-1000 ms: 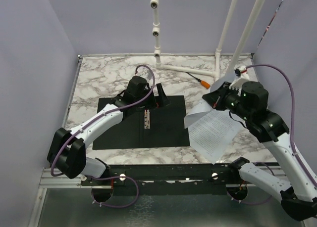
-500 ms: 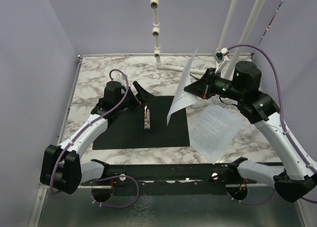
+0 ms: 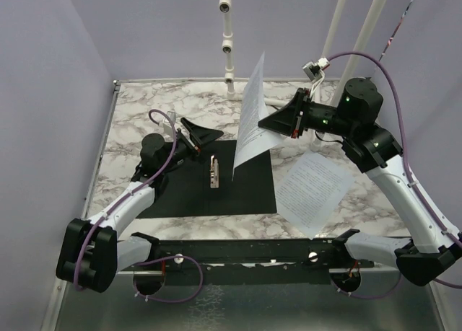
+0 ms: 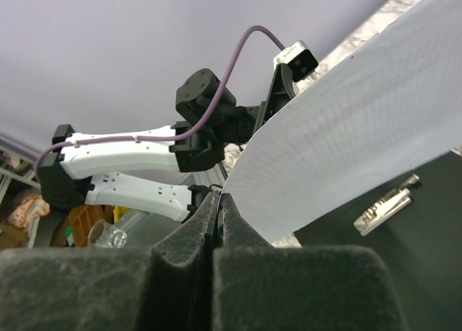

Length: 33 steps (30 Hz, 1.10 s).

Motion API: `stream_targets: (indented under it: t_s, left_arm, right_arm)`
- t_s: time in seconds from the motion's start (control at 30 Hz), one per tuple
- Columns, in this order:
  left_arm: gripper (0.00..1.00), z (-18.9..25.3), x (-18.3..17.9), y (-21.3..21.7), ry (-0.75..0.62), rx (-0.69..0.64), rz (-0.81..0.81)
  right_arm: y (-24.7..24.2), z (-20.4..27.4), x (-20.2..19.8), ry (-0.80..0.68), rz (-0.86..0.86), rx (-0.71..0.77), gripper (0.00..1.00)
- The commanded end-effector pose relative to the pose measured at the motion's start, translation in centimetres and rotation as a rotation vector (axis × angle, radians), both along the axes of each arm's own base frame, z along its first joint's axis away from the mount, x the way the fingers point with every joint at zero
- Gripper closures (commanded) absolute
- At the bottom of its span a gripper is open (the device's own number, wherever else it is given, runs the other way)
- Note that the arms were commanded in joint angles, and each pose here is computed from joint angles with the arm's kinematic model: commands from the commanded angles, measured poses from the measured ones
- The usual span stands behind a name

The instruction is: Put the files into the folder

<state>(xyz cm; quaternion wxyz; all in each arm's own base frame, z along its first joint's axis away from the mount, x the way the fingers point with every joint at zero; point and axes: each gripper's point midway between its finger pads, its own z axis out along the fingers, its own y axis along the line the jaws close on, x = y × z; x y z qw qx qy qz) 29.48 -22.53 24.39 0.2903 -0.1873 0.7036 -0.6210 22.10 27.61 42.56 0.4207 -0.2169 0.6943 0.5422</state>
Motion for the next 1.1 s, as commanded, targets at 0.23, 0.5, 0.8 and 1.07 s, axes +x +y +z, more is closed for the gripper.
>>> stream_targets:
  t_s: [0.23, 0.5, 0.8, 1.07]
  left_arm:
    - [0.01, 8.2, -2.6, 0.9, -0.177, -0.288, -0.022]
    - [0.01, 9.0, -3.8, 1.5, -0.178, -0.392, -0.043]
    - [0.01, 10.8, -5.1, 2.1, -0.207, -0.493, -0.069]
    - [0.01, 11.7, -6.6, 2.9, -0.246, -0.582, -0.099]
  right_arm:
    - [2.4, 5.5, -4.2, -0.110, 0.252, 0.143, 1.00]
    - [4.3, 6.9, -6.1, -0.149, 0.367, 0.175, 0.99]
    - [5.0, 7.2, -7.9, -0.175, 0.435, 0.213, 0.99]
    - [4.6, 4.4, -7.9, -0.142, 0.384, 0.205, 1.00]
